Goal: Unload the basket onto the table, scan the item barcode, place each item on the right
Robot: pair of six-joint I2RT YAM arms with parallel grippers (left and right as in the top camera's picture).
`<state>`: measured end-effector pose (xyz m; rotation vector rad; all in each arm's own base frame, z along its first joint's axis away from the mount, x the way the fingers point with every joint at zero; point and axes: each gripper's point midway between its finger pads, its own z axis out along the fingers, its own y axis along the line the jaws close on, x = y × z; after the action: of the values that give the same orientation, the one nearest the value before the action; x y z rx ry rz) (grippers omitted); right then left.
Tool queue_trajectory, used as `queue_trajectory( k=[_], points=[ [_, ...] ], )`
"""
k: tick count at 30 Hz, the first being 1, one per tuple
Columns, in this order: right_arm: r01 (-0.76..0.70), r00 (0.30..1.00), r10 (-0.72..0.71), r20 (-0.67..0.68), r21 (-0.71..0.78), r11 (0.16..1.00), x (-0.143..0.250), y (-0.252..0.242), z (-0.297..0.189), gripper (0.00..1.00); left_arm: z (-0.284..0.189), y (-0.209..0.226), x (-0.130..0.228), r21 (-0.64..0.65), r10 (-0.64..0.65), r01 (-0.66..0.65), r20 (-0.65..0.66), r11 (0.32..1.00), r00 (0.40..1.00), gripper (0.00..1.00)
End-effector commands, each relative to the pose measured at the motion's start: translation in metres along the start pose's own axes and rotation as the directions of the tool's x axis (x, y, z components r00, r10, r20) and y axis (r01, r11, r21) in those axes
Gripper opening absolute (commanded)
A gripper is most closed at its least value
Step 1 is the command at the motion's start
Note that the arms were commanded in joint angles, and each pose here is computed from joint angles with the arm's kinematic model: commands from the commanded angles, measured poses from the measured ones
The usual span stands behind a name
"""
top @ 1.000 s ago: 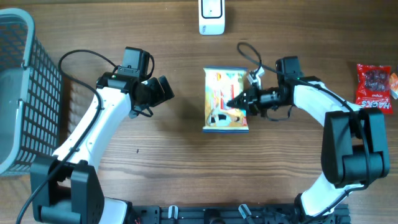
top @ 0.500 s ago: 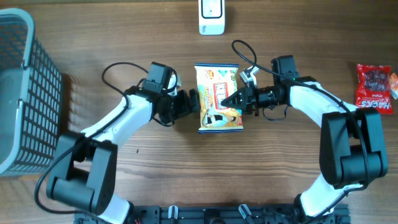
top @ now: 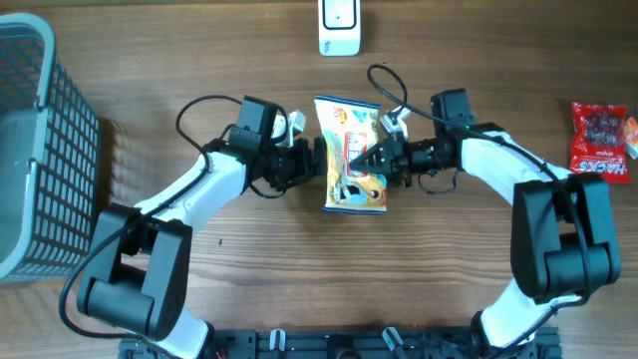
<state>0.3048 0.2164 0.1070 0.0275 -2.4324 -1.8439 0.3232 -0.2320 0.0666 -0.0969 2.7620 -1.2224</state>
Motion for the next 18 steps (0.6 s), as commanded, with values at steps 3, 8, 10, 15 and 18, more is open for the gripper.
queue_trajectory(
  k=[3, 8, 10, 15, 18],
  points=[
    [0.009, 0.996, -0.034, 0.077, 0.299, 0.954, -0.011, -0.041, -0.005, 0.72, -0.023, -0.038, 0.003, 0.137, 0.083, -0.083, 0.001, 0.987, 0.997, 0.96],
    [-0.061, 0.993, 0.0, 0.122, 0.492, 0.869, -0.013, -0.073, -0.026, 0.93, -0.022, -0.035, 0.006, 0.129, 0.07, -0.068, -0.013, 0.989, 0.997, 0.96],
    [-0.05, 0.994, -0.008, 0.11, 0.513, 0.857, -0.012, -0.072, -0.032, 0.95, -0.022, -0.036, 0.007, 0.129, 0.071, -0.069, -0.015, 0.989, 0.997, 0.96],
    [-0.083, 0.992, 0.008, 0.129, 0.588, 0.805, -0.016, -0.076, -0.047, 0.96, -0.021, -0.037, 0.01, 0.129, 0.071, -0.067, -0.027, 0.989, 0.997, 0.96],
    [-0.086, 0.993, 0.011, 0.12, 0.636, 0.767, -0.019, -0.064, -0.072, 0.99, -0.03, -0.036, 0.002, 0.132, 0.064, -0.064, 0.004, 0.989, 0.998, 0.95]
  ],
)
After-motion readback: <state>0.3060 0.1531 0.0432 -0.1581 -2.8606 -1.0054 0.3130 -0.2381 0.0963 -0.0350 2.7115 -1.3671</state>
